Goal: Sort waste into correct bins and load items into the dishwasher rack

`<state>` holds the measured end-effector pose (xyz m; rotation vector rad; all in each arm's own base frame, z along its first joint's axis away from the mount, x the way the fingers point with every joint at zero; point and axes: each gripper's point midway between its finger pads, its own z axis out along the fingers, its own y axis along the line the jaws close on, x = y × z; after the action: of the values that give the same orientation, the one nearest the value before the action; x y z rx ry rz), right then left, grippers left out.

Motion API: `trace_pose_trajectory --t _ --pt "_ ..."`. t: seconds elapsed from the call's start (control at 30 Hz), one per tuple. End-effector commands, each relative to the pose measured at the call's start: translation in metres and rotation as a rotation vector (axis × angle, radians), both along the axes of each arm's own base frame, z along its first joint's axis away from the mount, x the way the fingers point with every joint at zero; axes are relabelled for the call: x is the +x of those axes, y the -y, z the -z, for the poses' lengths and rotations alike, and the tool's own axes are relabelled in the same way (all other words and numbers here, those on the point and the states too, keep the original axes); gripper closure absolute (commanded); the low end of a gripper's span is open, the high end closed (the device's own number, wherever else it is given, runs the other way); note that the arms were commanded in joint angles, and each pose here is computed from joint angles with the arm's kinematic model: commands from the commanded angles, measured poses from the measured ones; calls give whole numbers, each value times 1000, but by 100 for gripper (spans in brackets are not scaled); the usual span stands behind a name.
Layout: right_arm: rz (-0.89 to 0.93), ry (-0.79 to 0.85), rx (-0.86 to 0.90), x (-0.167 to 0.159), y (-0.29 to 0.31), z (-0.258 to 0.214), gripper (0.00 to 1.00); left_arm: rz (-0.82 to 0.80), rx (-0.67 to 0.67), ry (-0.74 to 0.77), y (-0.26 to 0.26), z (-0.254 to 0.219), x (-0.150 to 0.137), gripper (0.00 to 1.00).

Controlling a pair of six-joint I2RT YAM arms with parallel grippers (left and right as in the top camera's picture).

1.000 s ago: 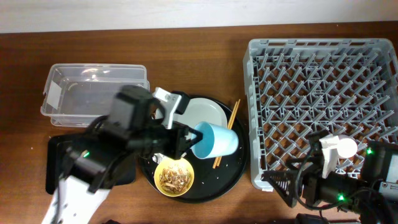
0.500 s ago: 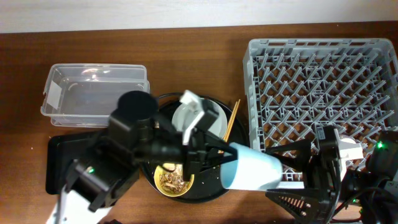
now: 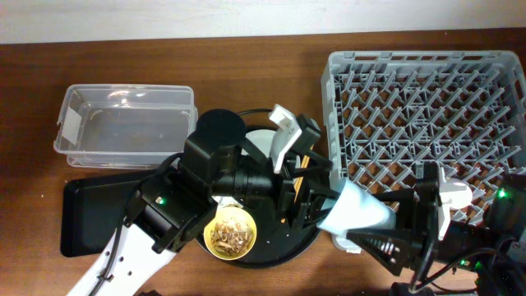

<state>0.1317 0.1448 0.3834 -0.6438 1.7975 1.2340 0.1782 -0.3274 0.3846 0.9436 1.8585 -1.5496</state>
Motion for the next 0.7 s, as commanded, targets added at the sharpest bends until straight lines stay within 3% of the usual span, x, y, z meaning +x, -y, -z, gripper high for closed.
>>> trace_pose_trajectory --t 0.0,0.1,0.2,0.3,0.43,0.5,0.57,0.6,0.63,0.67 --pt "313 -163 -168 40 33 35 46 -150 115 -67 -15 27 25 0" --pt "742 -378 -304 64 94 72 46 -239 220 -162 -36 54 37 0" --pt "1202 -565 -438 60 169 102 45 -251 291 -230 -48 72 33 0" --pt "1349 -706 -602 49 201 127 45 -246 308 -238 -50 75 30 0" --pt "1255 -1019 -826 63 211 183 40 -246 312 -242 -50 76 30 0" --pt "1056 -1187 -884 79 197 222 37 -245 318 -249 -51 78 29 0" --pt "993 -1278 -918 87 196 246 36 -245 318 -249 -51 78 29 0" --pt "935 -1287 -908 92 191 253 30 -245 318 -249 -51 78 29 0" --pt "922 -1288 -900 96 189 256 15 -245 318 -249 -51 78 29 0" --pt "940 -1257 -884 104 191 256 9 -245 318 -250 -51 78 28 0"
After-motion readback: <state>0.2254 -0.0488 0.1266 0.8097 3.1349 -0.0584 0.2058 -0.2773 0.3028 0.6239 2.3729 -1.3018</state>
